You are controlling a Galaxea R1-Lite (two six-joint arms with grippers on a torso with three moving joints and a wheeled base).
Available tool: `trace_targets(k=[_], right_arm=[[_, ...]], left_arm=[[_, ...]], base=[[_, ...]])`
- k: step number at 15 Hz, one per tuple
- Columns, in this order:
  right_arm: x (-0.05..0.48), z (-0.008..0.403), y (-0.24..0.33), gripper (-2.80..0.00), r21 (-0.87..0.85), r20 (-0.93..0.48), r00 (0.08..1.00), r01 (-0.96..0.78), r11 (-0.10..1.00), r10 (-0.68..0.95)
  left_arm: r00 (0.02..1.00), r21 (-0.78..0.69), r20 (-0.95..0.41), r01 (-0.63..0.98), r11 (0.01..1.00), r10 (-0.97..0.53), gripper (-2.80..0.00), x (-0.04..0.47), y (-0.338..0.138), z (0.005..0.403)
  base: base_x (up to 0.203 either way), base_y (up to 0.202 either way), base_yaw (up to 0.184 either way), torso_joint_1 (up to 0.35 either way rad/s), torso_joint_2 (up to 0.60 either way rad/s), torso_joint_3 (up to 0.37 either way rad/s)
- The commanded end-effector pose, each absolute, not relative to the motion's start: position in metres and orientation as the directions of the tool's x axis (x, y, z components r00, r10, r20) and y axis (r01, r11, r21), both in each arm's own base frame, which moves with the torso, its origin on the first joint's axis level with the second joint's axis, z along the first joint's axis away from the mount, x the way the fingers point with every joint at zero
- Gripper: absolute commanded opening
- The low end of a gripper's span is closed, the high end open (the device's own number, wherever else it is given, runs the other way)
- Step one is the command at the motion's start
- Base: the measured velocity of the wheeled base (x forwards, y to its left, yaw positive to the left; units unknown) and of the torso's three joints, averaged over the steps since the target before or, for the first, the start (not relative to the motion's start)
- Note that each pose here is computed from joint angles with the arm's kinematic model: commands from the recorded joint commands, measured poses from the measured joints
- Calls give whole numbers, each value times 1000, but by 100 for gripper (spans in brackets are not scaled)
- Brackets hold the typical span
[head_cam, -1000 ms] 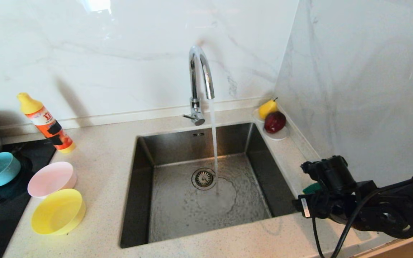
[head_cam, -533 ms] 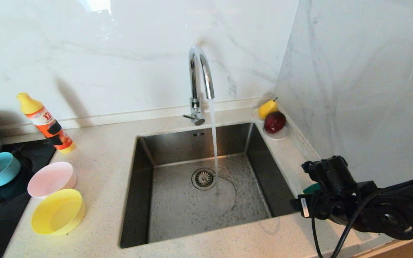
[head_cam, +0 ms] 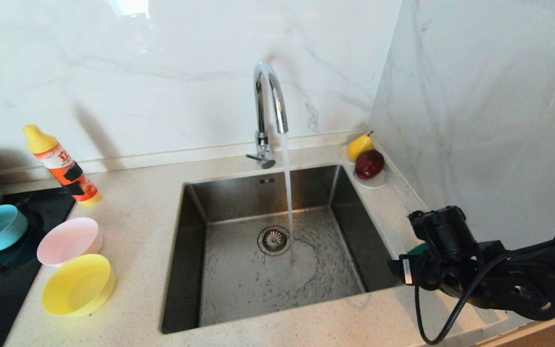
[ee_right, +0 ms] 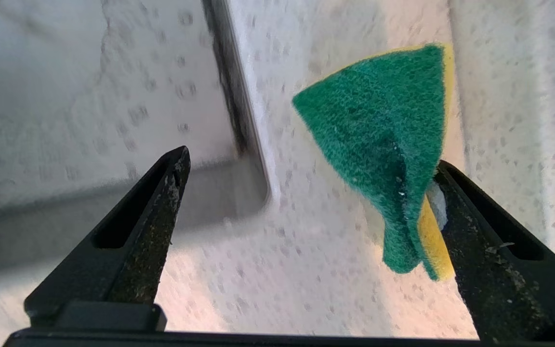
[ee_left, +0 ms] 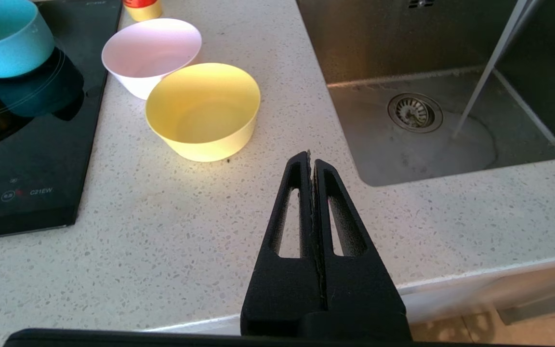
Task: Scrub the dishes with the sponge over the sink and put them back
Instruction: Put down the sponge
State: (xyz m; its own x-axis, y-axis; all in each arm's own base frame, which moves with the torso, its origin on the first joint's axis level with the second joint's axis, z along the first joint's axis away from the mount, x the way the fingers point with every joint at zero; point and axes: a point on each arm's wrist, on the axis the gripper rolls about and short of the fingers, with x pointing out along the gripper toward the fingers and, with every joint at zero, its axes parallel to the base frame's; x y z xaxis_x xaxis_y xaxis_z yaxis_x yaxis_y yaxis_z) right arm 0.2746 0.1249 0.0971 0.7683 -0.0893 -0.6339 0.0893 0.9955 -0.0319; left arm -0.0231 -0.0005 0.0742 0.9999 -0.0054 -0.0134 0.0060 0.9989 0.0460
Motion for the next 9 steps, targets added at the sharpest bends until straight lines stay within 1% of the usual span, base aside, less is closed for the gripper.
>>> trace_targets(k=[1,5,9], right_arm=[[275,97,126,0,-28,-626,774,96,995,-92],[273,106,126,0,-14,-606,791,94,996,-83],[268,123,123,0,14,-565,822,90,996,-66]], left_arm=[[1000,46,-14,5,999,-5,-280,-23,-1,74],[1000,46,-14,5,999,-5,-280,-23,-1,74],[1000,46,-14,6,999,-6,-280,-23,0,74]], base=[[0,0,0,0,0,0],[0,0,0,0,0,0],[0,0,0,0,0,0]])
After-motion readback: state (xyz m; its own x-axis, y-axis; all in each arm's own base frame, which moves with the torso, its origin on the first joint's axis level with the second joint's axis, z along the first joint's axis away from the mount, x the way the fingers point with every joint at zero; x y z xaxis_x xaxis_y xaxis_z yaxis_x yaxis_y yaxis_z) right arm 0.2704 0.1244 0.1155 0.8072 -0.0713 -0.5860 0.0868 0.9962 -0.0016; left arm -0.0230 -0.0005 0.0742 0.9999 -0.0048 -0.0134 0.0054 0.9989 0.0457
